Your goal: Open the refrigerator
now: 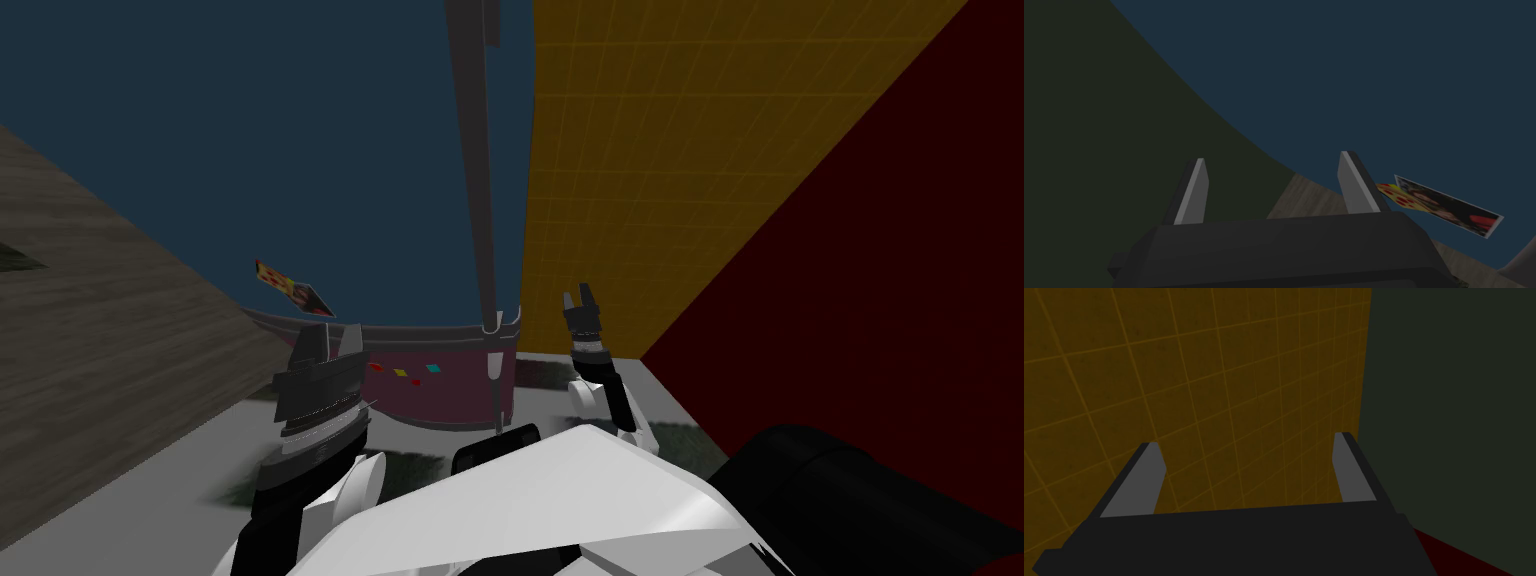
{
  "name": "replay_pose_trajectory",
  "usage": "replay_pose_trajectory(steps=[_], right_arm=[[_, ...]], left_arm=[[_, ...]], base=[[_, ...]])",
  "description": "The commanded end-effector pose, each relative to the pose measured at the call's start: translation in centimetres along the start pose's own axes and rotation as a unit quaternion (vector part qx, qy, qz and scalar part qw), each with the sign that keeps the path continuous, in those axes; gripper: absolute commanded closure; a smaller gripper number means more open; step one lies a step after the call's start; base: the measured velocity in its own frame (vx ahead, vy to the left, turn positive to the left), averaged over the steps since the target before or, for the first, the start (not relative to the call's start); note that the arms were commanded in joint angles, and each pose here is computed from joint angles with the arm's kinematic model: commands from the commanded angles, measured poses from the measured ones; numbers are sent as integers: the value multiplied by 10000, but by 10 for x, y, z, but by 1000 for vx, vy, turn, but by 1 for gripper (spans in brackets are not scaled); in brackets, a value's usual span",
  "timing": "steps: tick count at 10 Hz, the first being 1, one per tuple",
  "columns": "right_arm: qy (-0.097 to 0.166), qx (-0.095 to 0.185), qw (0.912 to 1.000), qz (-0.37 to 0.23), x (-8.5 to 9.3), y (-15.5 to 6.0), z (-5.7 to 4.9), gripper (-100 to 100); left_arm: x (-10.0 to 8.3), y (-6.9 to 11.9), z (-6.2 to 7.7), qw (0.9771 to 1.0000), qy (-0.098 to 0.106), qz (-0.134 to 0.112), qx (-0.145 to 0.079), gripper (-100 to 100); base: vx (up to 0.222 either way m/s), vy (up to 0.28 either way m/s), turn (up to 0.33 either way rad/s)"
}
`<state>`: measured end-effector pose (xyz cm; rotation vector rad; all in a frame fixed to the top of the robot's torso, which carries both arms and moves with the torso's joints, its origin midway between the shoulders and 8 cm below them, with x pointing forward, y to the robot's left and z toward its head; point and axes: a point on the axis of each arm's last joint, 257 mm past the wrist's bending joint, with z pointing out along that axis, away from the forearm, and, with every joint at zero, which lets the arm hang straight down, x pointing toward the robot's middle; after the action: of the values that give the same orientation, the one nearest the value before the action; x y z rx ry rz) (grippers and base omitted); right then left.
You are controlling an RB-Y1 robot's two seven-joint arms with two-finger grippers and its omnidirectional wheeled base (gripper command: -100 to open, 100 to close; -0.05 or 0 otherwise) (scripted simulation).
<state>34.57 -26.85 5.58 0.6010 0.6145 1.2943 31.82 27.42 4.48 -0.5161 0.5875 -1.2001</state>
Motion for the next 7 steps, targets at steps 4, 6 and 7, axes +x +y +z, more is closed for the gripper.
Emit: replay_pose_trajectory(steps=[4,6,7], right_arm=[[0,-1,10000,0,0,0,0,0],[0,-2,10000,0,0,0,0,0],[0,-2,10000,0,0,0,0,0]], left_arm=[[0,0,0,10000,0,0,1,0],[0,0,0,10000,0,0,2,0],[0,0,0,10000,0,0,2,0]], base=[[0,0,0],[0,0,0],[0,0,0]])
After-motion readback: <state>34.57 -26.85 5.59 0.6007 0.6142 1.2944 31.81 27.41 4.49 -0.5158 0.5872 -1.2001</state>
